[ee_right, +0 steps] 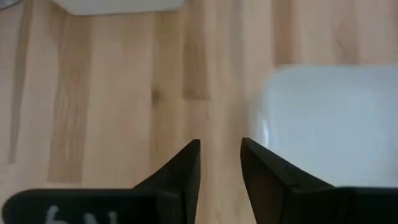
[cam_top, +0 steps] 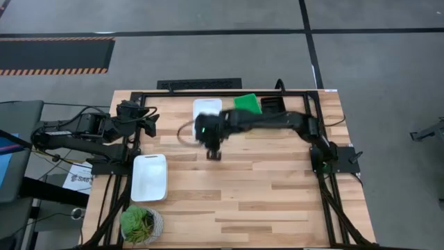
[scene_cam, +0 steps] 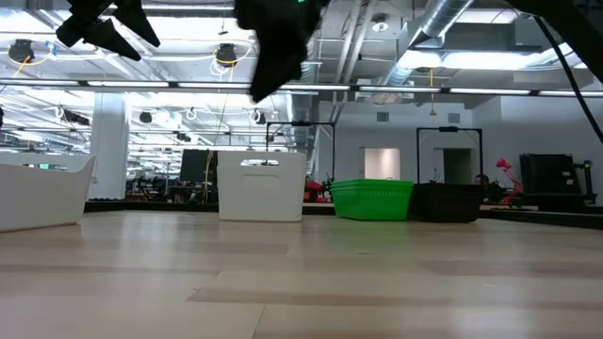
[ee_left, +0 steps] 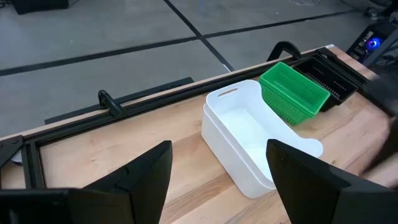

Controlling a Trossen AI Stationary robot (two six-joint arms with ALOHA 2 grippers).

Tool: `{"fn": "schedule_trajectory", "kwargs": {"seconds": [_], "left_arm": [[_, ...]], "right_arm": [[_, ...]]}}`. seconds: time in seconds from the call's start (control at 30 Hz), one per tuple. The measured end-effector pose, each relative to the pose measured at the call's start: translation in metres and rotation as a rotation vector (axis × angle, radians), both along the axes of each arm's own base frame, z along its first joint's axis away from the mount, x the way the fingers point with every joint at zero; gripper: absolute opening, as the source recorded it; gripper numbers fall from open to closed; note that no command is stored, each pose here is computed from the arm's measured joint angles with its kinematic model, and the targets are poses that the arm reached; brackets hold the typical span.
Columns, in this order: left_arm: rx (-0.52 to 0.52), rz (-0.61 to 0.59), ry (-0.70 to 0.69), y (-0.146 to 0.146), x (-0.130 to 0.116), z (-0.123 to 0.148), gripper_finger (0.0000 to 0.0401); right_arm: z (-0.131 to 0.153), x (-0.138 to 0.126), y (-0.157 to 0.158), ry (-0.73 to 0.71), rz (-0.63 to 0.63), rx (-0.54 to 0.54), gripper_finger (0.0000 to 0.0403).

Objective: Stack baskets by color
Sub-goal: Adjust the white stacked bins

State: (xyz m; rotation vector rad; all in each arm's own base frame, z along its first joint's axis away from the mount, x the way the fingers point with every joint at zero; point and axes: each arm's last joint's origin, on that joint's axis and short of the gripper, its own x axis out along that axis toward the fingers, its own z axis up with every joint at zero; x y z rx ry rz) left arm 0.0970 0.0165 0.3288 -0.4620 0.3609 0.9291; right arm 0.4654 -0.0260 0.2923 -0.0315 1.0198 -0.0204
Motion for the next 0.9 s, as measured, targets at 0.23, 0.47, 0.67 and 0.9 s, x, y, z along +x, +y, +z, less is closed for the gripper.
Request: {"fn": "schedule_trajectory", "kwargs": {"seconds": [0.23, 0.47, 0.67, 0.9], "left_arm": [[-0.002, -0.002, 0.002, 0.0, 0.0, 0.0, 0.0249], [-0.002, -0.001, 0.003, 0.0, 0.0, 0.0, 0.0249], [-0.002, -0.001, 0.004, 0.0, 0.0, 0.0, 0.0249], [0.012, 0.013, 0.004, 0.0, 0.0, 0.0, 0.0249]], "right_arm": [[-0.064, 0.016, 0.025, 0.076, 0.018, -0.036, 0.0082], [-0.112, 0.029, 0.009, 0.154, 0.003, -0.04, 0.0008], [-0.123, 0.031, -0.024, 0.152, -0.061, -0.039, 0.0016], [-0.121, 0.03, -0.065, 0.105, -0.145, -0.037, 0.001]]}}
